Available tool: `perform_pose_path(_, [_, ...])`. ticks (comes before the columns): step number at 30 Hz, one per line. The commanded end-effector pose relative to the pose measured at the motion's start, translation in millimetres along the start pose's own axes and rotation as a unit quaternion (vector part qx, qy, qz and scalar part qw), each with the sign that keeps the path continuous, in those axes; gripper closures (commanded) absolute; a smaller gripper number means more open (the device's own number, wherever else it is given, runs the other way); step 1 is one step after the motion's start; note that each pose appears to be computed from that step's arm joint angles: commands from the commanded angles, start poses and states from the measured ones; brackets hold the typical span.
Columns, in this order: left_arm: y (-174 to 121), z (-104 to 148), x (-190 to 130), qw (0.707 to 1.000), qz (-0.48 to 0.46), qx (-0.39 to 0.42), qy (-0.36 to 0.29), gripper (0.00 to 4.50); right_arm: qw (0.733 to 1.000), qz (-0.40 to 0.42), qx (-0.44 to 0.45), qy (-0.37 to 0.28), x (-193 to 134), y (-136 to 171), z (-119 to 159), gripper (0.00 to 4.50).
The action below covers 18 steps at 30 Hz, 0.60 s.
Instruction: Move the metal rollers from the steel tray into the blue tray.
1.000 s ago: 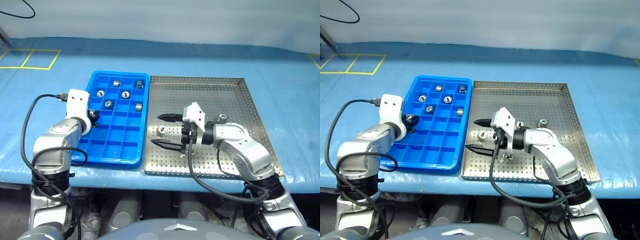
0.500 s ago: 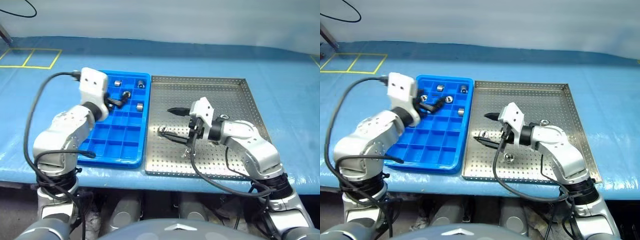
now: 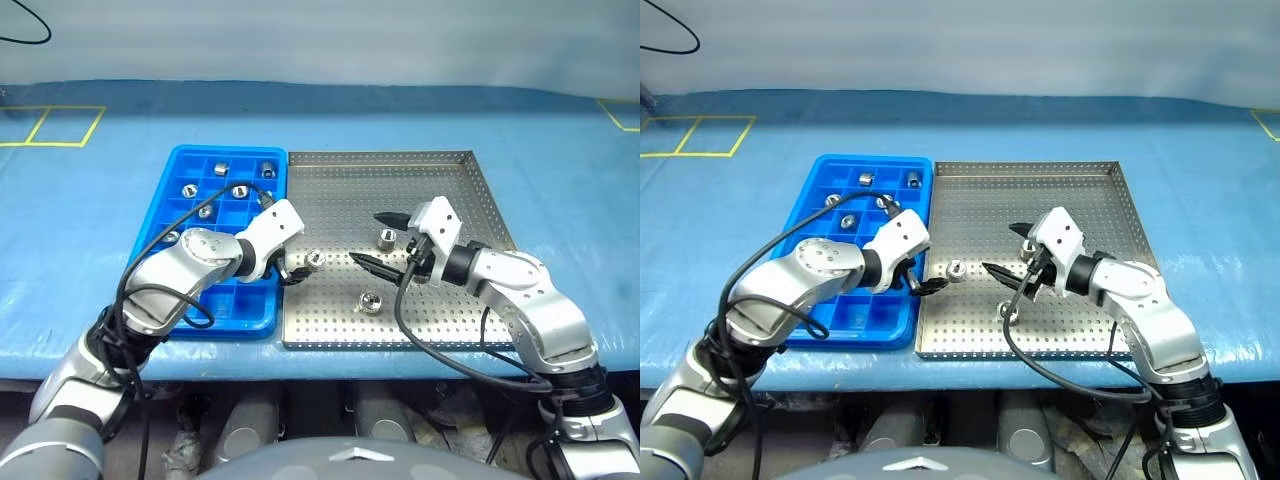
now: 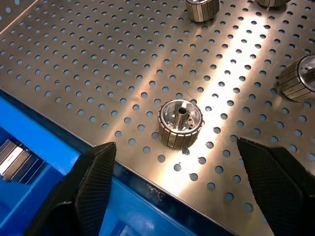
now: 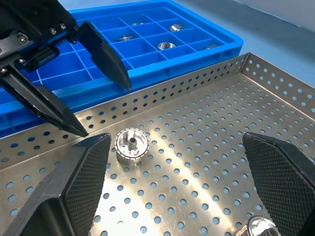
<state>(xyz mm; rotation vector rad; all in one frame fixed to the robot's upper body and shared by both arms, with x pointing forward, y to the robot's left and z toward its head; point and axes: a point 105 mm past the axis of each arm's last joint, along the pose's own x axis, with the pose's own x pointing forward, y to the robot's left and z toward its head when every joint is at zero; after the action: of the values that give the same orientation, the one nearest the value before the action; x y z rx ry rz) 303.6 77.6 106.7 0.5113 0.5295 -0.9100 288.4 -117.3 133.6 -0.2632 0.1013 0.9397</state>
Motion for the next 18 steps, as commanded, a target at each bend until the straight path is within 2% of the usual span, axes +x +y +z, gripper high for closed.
perform_pose_path(1, [8.3, 2.7, 3.8, 1.0, 0.005, 0.019, 0.009, 0.23, 0.999, -0.003, -0.02, -0.029, -1.8, 1.6, 15.6, 0.0])
perform_pose_path(12, [18.2, 17.2, 14.7, 0.998, -0.015, 0.062, 0.011, 0.23, 0.999, -0.006, -0.02, -0.039, 0.7, 4.3, 17.4, 0.0])
perform_pose_path(18, [31.2, 47.4, 3.5, 0.996, 0.018, 0.075, -0.044, 0.23, 0.999, -0.015, -0.02, -0.043, -0.8, 4.1, 17.0, 0.0])
